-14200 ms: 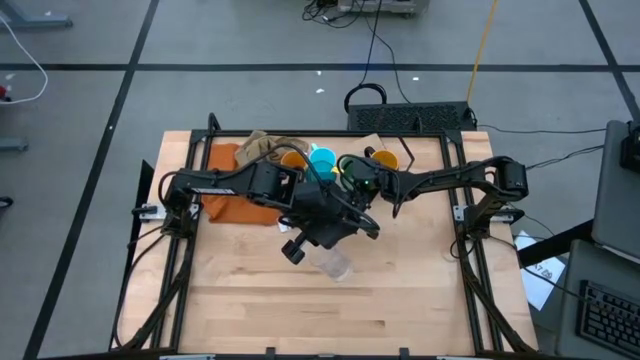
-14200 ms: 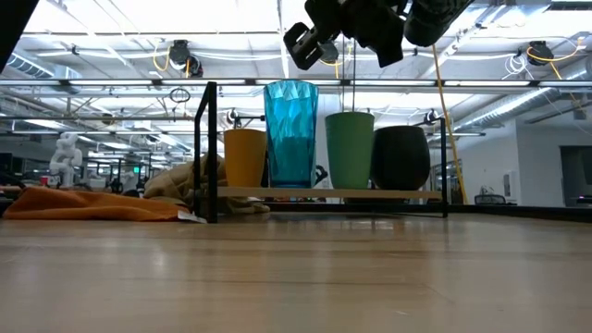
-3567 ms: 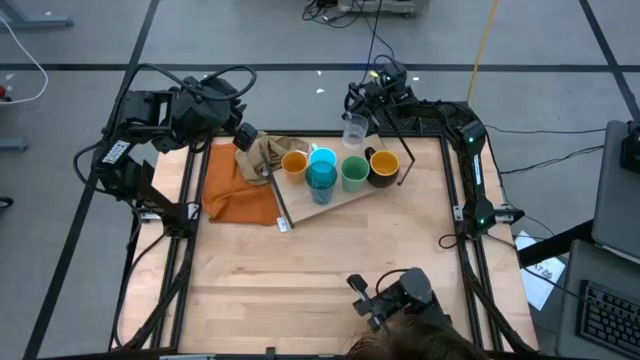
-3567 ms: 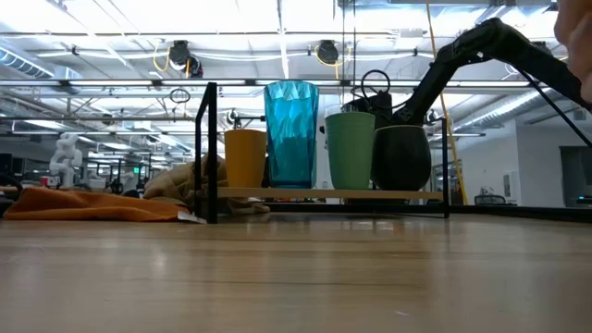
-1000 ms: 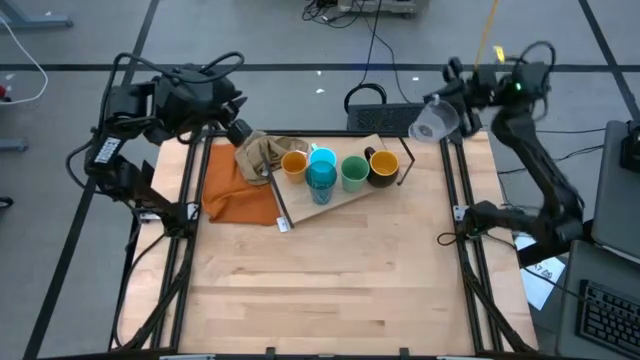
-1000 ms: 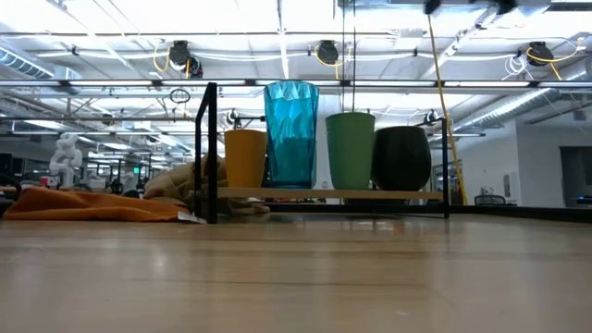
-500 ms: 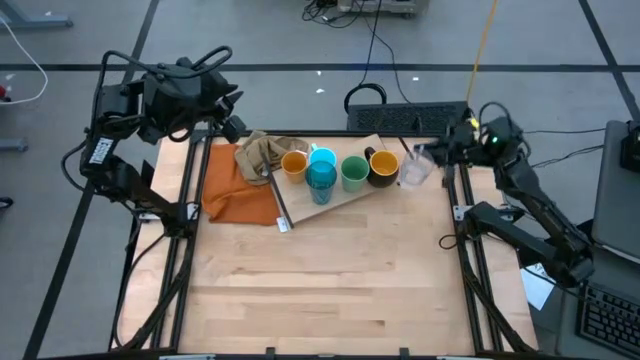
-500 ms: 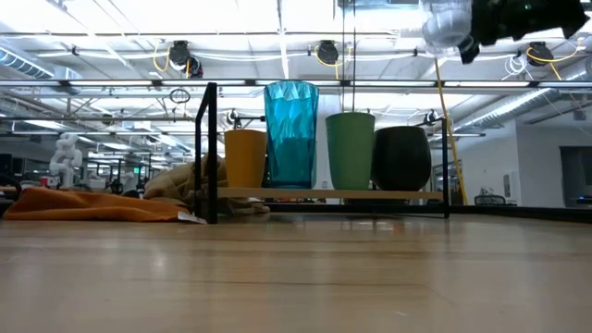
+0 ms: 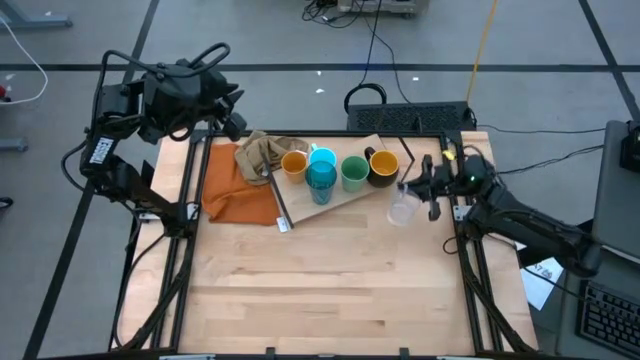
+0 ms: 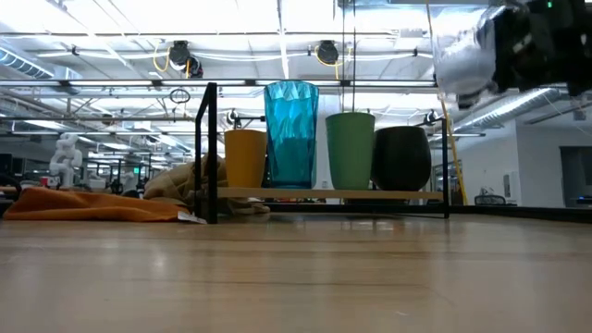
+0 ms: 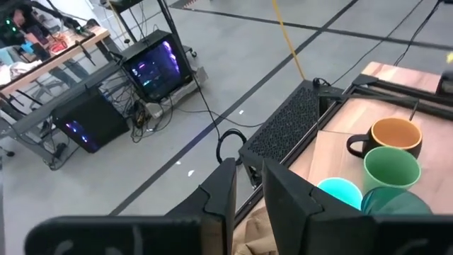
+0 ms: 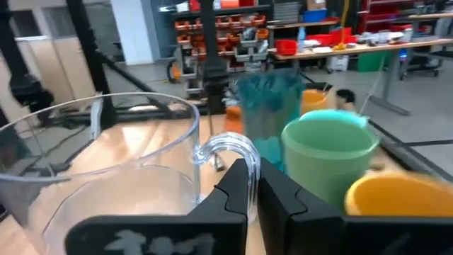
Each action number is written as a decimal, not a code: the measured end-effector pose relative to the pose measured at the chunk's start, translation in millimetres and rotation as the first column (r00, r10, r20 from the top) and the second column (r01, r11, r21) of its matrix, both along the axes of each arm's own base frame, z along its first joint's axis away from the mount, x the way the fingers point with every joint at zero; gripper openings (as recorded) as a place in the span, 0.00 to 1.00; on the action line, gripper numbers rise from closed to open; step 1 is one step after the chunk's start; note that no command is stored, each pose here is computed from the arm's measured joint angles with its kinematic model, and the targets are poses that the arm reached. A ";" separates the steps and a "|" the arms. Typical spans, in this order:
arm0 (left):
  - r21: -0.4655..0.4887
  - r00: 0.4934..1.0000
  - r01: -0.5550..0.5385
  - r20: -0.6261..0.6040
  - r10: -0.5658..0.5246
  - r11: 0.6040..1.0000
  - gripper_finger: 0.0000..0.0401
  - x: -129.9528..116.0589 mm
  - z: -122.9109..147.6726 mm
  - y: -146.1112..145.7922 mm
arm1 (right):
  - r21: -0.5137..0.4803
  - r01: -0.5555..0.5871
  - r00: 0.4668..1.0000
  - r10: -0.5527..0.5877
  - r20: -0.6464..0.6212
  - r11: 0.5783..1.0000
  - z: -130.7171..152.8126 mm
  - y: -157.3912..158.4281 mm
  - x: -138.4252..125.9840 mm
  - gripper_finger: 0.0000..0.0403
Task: Stack small to large cups/mugs on shelf
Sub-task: Put the transparent mug on the shelf
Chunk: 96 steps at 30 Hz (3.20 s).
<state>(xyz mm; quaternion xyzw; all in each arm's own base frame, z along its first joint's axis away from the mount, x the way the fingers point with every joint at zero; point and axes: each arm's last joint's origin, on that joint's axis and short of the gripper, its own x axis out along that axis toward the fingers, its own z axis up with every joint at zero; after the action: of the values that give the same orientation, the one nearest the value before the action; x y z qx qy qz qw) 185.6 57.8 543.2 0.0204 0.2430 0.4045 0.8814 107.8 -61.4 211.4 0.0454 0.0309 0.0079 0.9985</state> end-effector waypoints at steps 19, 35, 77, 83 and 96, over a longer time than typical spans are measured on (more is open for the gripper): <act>0.019 0.995 0.006 0.096 -0.008 1.000 0.18 5.0 7.6 -0.5 | -0.083 -0.052 0.999 0.051 -0.009 0.995 -49.6 19.5 9.8 0.00; 0.023 0.996 0.015 0.091 -0.017 1.000 0.18 5.3 7.5 -1.8 | -0.042 -0.102 0.994 0.103 0.038 0.994 -45.7 34.9 25.0 0.00; -0.016 0.996 0.017 0.093 -0.015 1.000 0.18 4.5 4.9 -2.4 | -0.056 -0.100 0.995 0.098 -0.026 0.993 -72.9 47.2 59.5 0.00; -0.023 0.995 0.013 0.100 -0.010 1.000 0.18 4.5 4.9 -2.4 | -0.054 -0.081 0.995 0.078 -0.059 0.995 -81.5 50.8 63.8 0.00; -0.023 0.995 0.012 0.101 -0.010 1.000 0.18 4.5 4.9 -2.4 | -0.016 -0.051 0.997 0.050 -0.058 0.999 -95.2 56.0 71.5 0.00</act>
<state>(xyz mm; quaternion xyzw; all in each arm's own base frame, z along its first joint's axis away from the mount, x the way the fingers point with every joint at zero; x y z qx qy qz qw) 190.1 55.4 548.1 -0.0092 0.2029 0.3973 0.8949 179.4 -5.4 116.2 0.0360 0.0608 0.0313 0.9970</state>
